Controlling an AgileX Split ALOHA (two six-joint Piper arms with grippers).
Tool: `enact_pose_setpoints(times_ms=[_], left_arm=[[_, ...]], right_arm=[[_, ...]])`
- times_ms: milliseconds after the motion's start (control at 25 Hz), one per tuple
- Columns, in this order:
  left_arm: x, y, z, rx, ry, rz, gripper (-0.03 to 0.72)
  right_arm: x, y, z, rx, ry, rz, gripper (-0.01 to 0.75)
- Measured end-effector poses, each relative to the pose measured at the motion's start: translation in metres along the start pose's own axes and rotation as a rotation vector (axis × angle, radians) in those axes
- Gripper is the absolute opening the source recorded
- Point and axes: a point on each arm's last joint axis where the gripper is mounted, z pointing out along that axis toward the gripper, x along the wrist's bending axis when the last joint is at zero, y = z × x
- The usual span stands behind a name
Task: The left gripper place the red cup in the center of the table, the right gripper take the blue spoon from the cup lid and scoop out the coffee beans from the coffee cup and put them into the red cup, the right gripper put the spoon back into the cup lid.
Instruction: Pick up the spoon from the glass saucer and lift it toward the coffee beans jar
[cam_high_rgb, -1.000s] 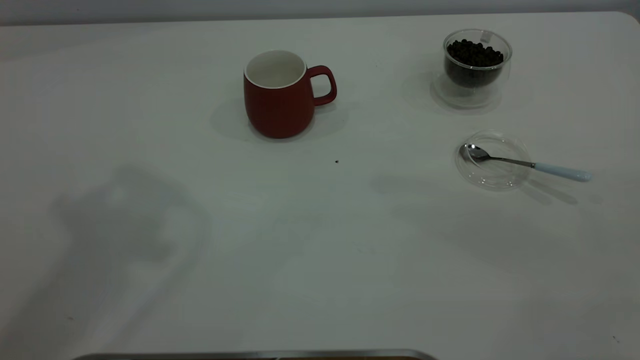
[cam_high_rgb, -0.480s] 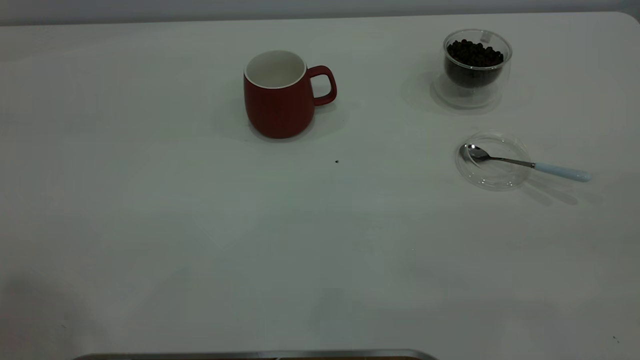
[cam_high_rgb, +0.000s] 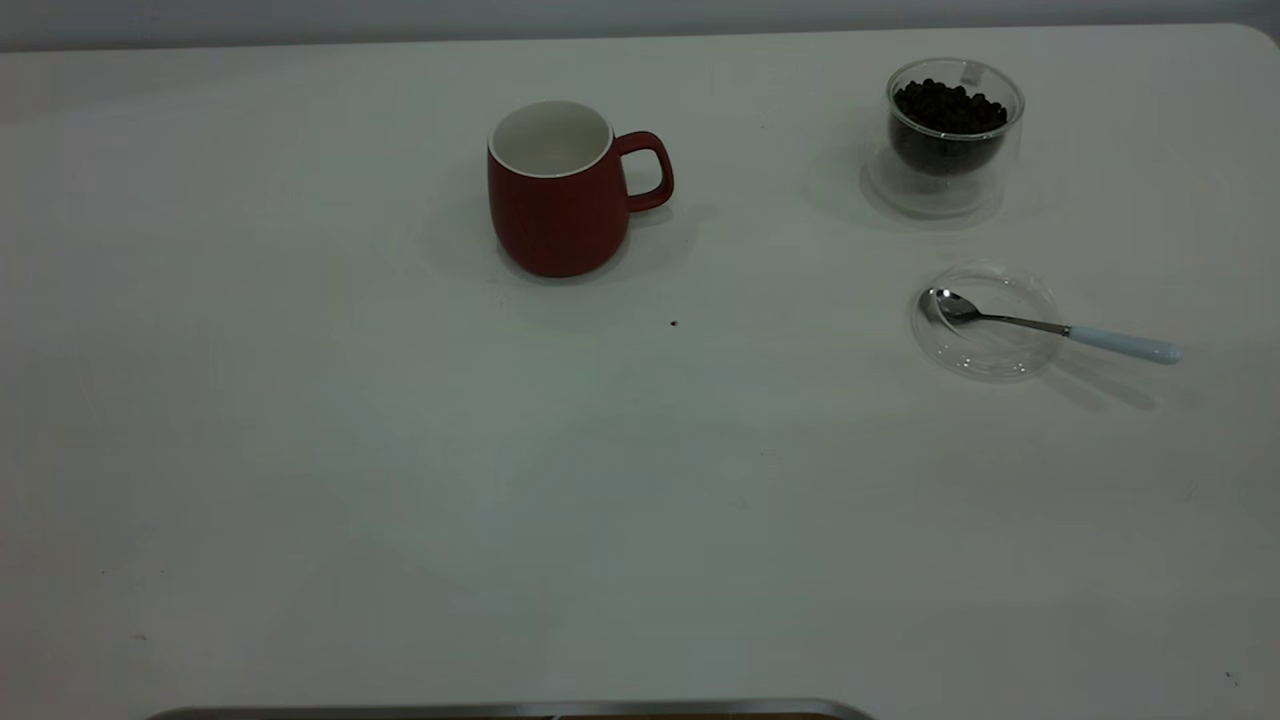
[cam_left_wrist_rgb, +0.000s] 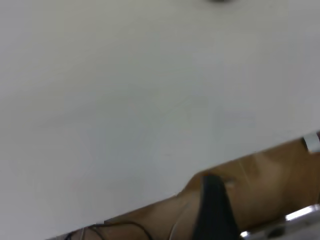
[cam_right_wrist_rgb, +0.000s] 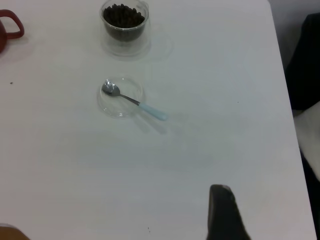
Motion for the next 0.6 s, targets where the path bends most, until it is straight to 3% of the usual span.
enact_pose_setpoints(times_ms=[360, 600], left_arm=[[0.002, -0.046, 0.002, -0.106, 0.186, -0.24, 0.587], [0.001, -0.061, 0.017, -0.077, 0.24, -0.27, 0.587]], right_arm=[[0.0, 0.0, 0.0, 0.0, 0.0, -0.001, 0.478], [0.0, 0.0, 0.0, 0.0, 0.0, 0.0, 0.478]])
